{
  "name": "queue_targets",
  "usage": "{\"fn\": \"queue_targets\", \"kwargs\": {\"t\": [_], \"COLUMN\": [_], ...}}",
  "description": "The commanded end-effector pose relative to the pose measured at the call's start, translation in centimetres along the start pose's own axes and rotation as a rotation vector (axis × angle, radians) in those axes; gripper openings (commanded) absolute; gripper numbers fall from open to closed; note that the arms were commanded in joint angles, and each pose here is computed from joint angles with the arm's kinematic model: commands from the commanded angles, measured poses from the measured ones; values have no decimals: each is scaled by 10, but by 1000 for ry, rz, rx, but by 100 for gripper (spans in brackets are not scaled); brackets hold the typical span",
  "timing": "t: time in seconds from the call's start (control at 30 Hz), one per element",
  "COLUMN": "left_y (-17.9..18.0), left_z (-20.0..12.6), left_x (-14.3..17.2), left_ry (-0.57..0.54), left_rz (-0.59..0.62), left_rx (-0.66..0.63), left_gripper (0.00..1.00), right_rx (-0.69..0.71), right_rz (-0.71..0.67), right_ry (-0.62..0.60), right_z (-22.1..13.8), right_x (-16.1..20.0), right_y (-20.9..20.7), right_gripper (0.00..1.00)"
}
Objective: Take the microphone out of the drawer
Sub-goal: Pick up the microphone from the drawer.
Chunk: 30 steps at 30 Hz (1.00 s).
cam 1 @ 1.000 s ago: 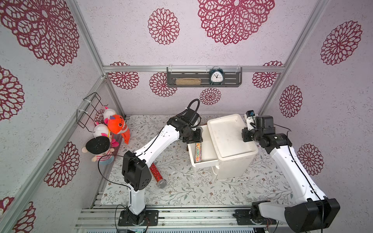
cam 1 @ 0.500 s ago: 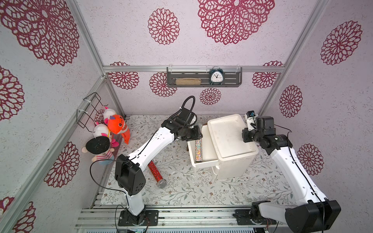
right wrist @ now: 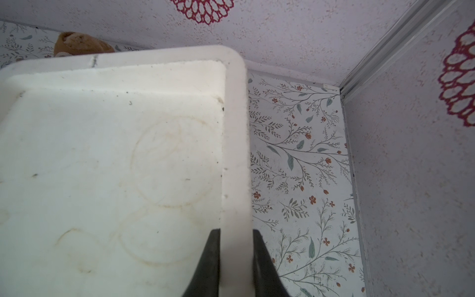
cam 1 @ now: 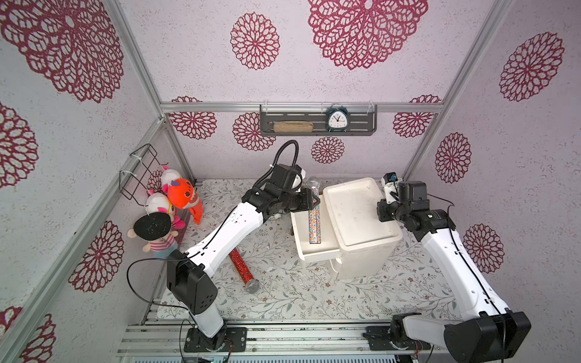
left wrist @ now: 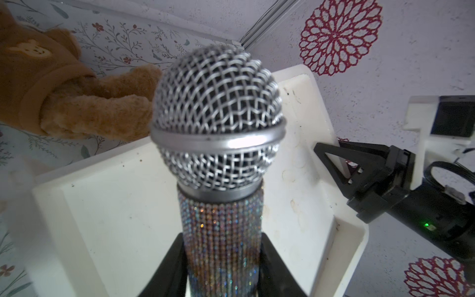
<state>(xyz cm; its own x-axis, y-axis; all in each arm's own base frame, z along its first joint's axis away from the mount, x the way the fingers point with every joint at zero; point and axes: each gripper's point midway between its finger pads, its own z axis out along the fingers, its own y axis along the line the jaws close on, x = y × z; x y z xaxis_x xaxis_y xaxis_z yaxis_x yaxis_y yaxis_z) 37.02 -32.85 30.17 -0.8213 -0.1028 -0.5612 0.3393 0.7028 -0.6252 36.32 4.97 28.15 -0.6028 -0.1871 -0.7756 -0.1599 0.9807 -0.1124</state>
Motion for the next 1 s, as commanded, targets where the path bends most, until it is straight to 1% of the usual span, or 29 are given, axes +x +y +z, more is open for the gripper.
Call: {"fn": "queue_targets", "kwargs": {"t": [0.0,0.3,0.5,0.7,0.87,0.97], "left_y": [-31,-48,-44,-26,-3,10], "left_z": [-28,-58,-85,-106,-122,-129], "left_x": [-25,-33,-40,-39,-26,-14], "left_ry": [-118,-192,-258,-286,-297,-308], "left_rz": [56,107,114,96,76,86], "left_rx": [104,160,152,91,28,-5], "left_gripper": [0,0,0,0,0,0], "right_rx": [33,30,24,22,16,17], "right_rz": [-44,-53,-58,-65,-68,-68], "right_ry": [-237,-237,-235,-234,-229,-232], "right_z": [-31,-32,-30,-30,-27,-27], "right_x": [-55,-54,-54,-54,-54,-54], "right_y": [-4,-2,0,2,4,4], "right_gripper": [0,0,0,0,0,0]}}
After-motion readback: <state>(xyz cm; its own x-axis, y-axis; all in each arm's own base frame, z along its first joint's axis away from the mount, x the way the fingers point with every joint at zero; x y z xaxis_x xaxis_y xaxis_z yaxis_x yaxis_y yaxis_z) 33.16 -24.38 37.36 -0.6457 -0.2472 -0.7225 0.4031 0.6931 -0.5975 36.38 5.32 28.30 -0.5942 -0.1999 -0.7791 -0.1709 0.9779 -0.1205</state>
